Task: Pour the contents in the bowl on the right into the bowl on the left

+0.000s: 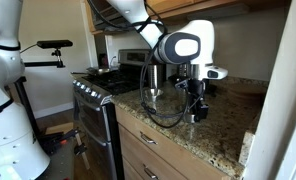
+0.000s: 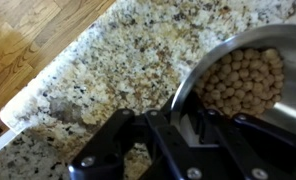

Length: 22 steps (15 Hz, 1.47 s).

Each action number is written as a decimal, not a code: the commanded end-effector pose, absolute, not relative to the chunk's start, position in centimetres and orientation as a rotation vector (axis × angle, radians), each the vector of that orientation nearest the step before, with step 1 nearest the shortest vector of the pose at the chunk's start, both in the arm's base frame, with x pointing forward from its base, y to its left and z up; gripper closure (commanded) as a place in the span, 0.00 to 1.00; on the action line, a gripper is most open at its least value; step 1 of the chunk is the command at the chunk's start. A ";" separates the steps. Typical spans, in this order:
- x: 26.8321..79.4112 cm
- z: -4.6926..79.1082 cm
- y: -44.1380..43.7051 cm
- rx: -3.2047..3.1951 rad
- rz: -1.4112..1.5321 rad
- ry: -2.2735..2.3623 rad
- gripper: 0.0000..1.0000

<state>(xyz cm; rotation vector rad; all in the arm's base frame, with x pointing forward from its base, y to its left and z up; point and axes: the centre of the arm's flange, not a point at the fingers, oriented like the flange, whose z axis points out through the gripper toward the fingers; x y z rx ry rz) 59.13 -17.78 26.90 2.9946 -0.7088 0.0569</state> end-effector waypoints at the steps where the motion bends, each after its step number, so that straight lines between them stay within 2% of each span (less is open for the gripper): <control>1: 59.5 27.0 -17.8 3.013 0.063 -0.679 0.95; 4: 59.7 26.9 -16.9 3.021 0.057 -0.623 0.91; 22: 60.2 29.5 -8.5 3.090 0.071 -0.197 0.91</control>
